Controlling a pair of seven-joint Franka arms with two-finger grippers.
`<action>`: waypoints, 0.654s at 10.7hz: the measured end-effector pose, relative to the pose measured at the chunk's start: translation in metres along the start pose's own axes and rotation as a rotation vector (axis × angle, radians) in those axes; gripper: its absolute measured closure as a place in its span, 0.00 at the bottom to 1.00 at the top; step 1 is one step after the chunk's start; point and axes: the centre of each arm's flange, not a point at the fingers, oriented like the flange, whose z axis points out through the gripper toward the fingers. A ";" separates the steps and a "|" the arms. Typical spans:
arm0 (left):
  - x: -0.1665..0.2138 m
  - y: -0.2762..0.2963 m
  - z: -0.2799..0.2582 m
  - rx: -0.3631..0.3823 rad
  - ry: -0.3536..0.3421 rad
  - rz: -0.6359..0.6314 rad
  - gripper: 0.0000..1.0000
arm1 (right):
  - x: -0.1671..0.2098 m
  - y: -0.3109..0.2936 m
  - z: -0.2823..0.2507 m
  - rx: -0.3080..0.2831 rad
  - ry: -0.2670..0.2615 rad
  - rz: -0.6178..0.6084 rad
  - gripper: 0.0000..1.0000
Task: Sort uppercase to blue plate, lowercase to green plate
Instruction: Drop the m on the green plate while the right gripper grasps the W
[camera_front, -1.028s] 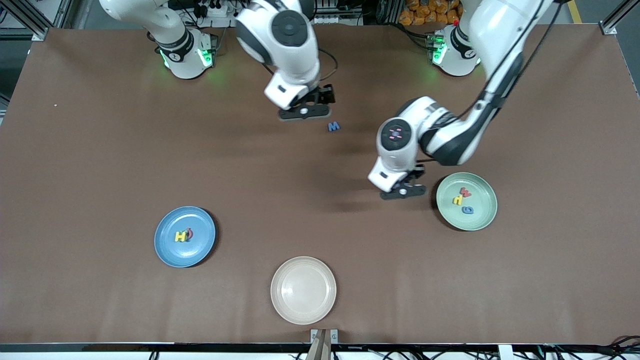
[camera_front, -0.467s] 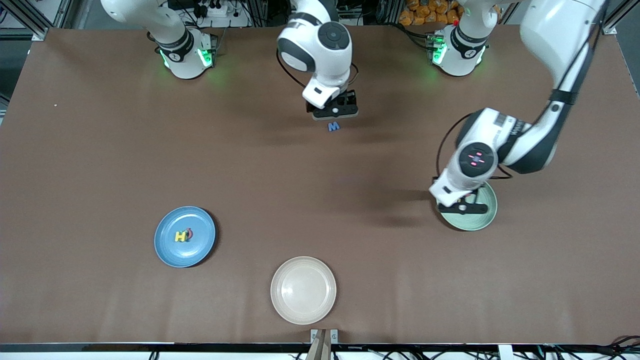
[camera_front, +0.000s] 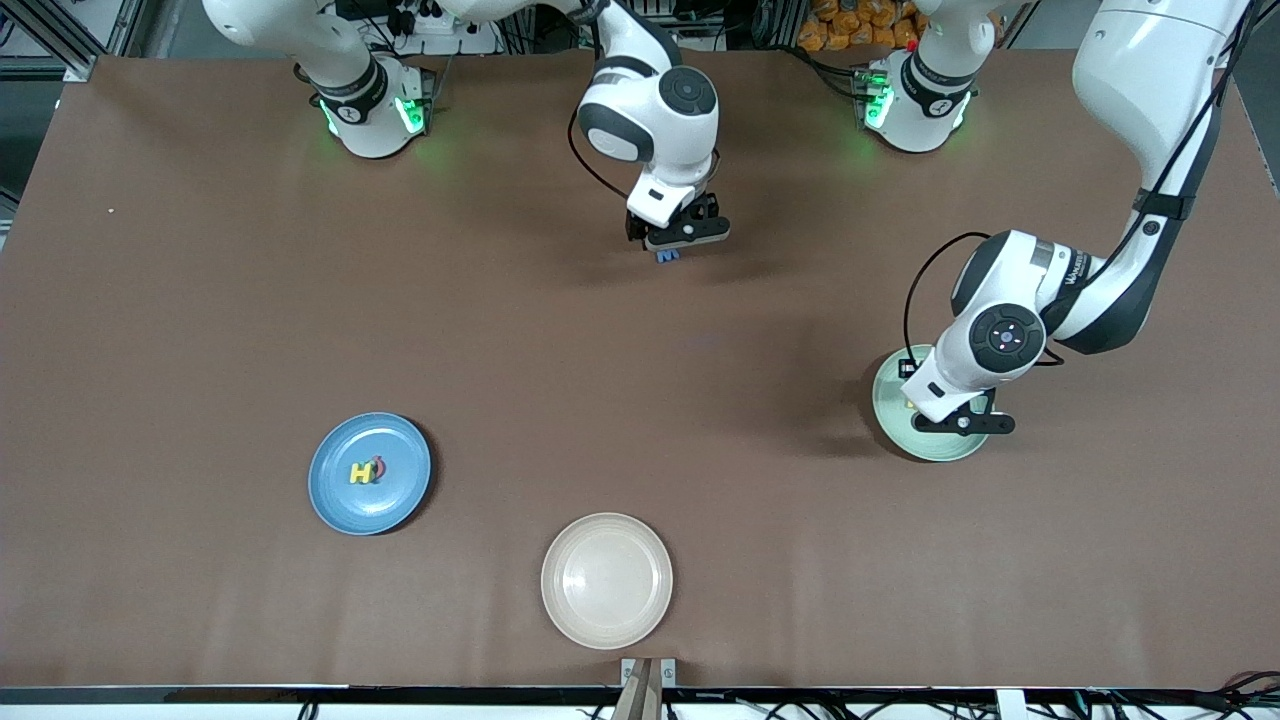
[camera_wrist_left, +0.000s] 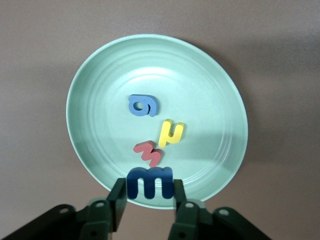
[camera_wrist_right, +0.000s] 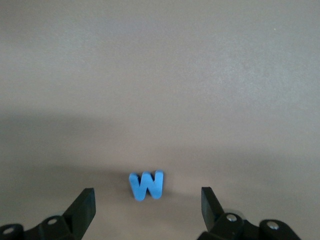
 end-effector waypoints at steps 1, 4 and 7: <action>0.001 0.000 -0.001 -0.004 0.002 -0.003 0.35 | 0.000 -0.001 0.008 0.005 0.004 -0.006 0.06; 0.009 -0.011 -0.018 -0.025 0.022 -0.038 0.01 | -0.013 0.004 0.045 0.076 0.038 -0.037 0.07; 0.020 -0.037 -0.081 -0.090 0.012 -0.138 0.00 | -0.019 0.008 0.054 0.078 0.035 -0.046 0.08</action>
